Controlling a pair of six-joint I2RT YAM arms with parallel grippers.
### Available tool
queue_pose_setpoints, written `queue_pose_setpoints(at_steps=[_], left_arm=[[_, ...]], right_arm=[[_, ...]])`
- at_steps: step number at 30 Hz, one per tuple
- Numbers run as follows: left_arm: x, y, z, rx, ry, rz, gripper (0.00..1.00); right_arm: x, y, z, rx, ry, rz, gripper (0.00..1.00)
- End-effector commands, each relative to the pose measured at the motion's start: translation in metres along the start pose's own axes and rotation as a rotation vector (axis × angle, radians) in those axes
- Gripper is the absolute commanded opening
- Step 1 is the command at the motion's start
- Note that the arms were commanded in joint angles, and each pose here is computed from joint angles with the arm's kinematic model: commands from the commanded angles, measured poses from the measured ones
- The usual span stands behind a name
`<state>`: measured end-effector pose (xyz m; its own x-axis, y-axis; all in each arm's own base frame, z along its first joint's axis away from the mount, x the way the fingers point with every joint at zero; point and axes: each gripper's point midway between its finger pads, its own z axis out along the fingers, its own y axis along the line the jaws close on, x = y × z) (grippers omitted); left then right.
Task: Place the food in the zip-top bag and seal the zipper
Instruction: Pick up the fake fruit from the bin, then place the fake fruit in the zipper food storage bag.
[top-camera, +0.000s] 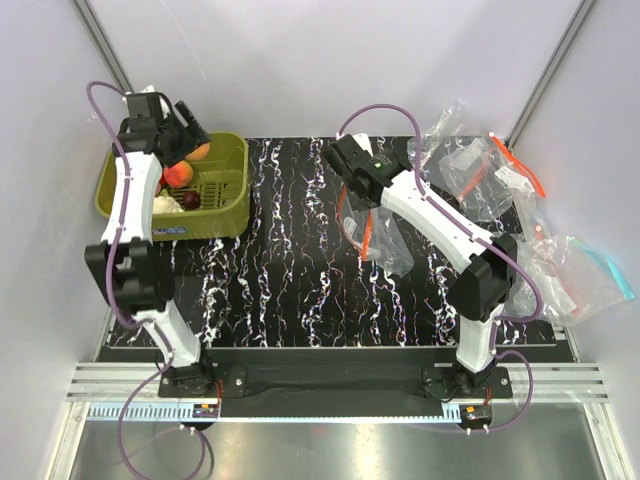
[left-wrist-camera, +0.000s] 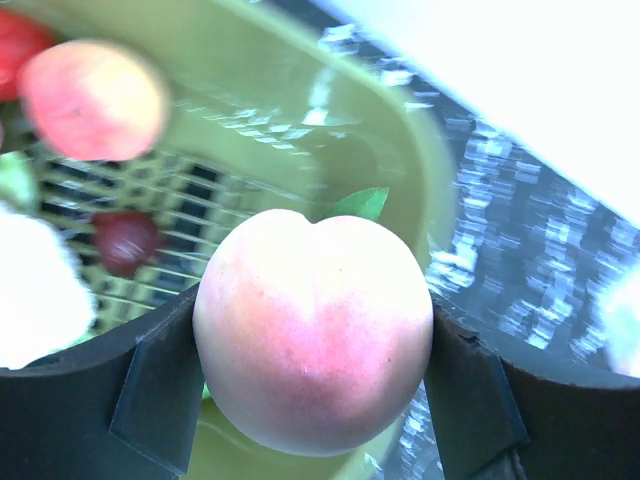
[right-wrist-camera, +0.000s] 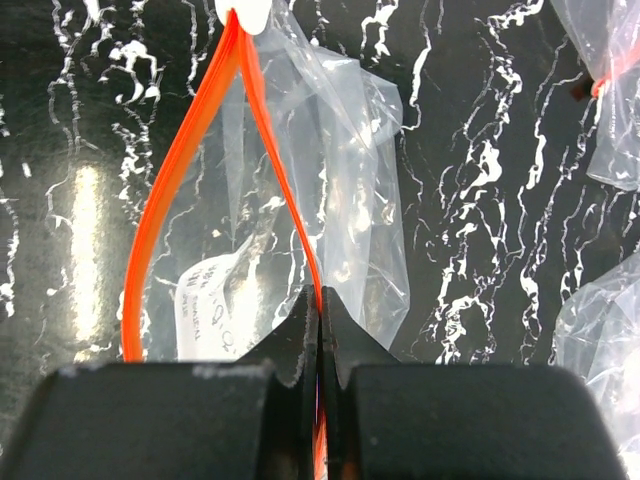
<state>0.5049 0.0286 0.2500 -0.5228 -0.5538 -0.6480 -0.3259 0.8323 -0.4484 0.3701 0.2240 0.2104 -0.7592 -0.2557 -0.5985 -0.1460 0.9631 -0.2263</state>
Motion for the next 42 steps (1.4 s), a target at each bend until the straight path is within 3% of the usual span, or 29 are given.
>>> queue_pose_setpoints(at_steps=[1, 5, 11, 17, 27, 42], left_arm=[[0.005, -0.058, -0.039, 0.170, -0.043, 0.044, 0.55], [0.022, -0.108, -0.089, 0.296, -0.086, 0.074, 0.55], [0.108, -0.196, -0.137, 0.540, -0.007, 0.099, 0.53], [0.170, -0.240, -0.169, 0.725, -0.011, 0.046, 0.52], [0.207, -0.263, -0.180, 0.808, 0.079, -0.045, 0.51], [0.284, -0.272, -0.162, 0.726, 0.224, -0.022, 0.49]], right_arm=[[-0.017, -0.006, -0.030, -0.067, -0.073, 0.042, 0.00], [-0.018, -0.001, -0.038, -0.117, -0.073, 0.055, 0.00], [-0.016, 0.005, -0.047, -0.171, -0.064, 0.069, 0.00], [-0.012, 0.005, -0.051, -0.187, -0.054, 0.068, 0.00], [-0.008, 0.007, -0.051, -0.214, -0.085, 0.088, 0.00], [-0.017, 0.001, -0.055, -0.197, -0.138, 0.130, 0.00]])
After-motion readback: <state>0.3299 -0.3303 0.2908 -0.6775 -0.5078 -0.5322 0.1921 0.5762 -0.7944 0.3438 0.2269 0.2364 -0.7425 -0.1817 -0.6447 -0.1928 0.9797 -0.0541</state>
